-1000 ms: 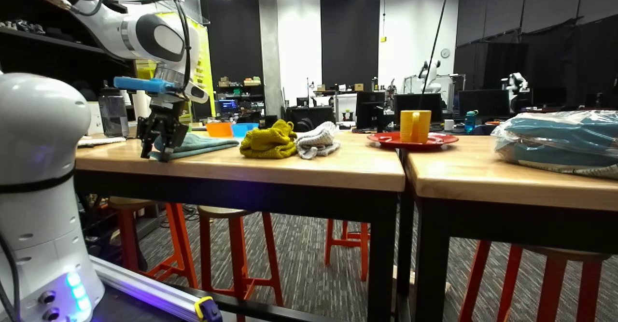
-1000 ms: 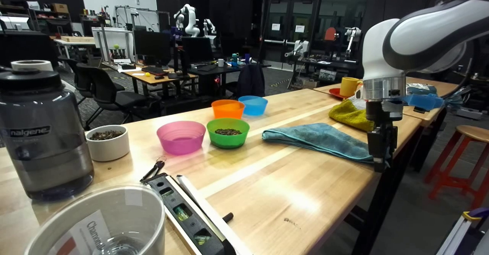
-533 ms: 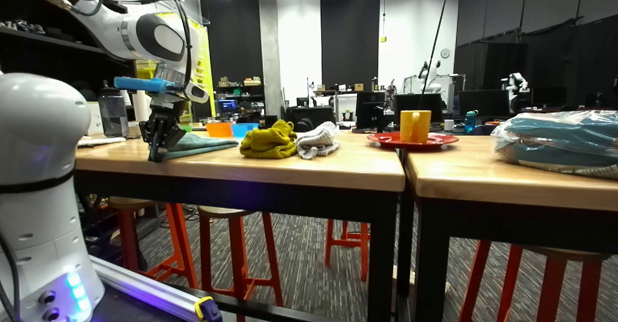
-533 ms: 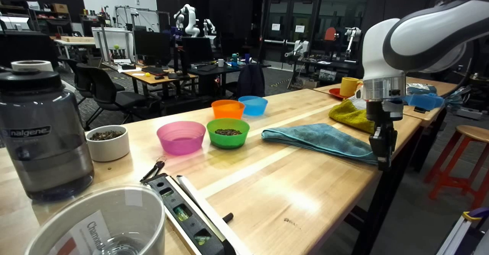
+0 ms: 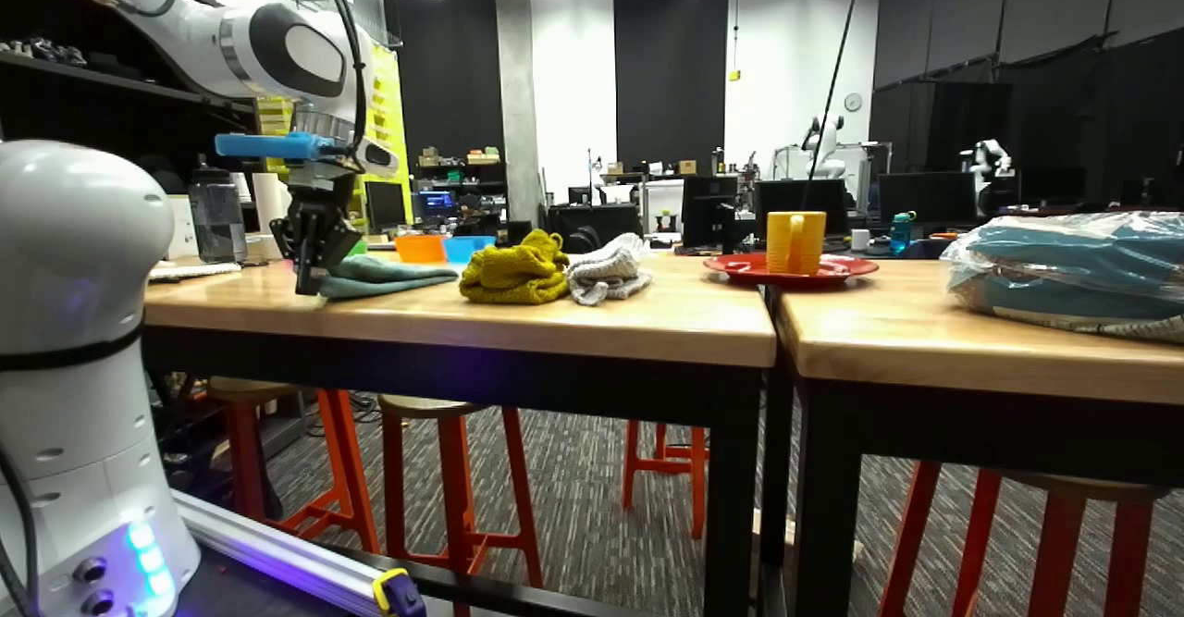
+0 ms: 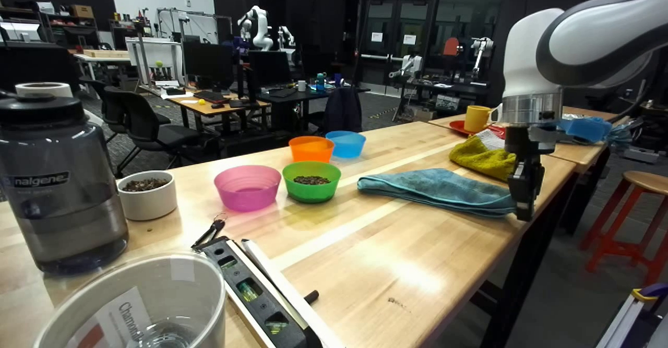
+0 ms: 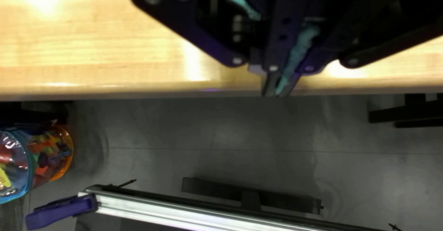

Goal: Fold the blue towel

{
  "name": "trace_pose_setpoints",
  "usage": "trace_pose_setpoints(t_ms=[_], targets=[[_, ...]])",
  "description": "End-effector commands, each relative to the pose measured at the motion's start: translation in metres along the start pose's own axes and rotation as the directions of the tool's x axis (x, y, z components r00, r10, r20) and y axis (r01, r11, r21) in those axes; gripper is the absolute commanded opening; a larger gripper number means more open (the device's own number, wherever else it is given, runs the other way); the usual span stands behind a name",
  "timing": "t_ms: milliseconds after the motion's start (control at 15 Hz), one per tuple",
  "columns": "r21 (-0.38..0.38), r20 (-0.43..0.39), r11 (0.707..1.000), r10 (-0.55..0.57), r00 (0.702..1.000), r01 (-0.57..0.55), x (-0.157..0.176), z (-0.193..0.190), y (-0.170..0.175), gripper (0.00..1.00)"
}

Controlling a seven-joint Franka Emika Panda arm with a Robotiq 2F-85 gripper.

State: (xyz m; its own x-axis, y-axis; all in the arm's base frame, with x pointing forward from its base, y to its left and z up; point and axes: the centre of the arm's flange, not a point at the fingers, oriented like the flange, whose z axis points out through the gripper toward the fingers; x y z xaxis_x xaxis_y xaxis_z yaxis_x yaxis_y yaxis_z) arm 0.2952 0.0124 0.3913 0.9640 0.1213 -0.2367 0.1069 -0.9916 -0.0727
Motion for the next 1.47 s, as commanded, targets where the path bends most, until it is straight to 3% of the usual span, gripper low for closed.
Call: trace_pose_setpoints(t_ms=[0, 733, 1400], targets=[[-0.059, -0.054, 0.998, -0.038, 0.998, 0.035, -0.008, -0.015, 0.0, 0.01], [-0.141, -0.176, 0.976, -0.193, 0.965, 0.169, 0.04, -0.058, -0.029, 0.01], [-0.226, -0.268, 0.933, -0.336, 0.903, 0.28, 0.095, -0.092, -0.077, 0.01]])
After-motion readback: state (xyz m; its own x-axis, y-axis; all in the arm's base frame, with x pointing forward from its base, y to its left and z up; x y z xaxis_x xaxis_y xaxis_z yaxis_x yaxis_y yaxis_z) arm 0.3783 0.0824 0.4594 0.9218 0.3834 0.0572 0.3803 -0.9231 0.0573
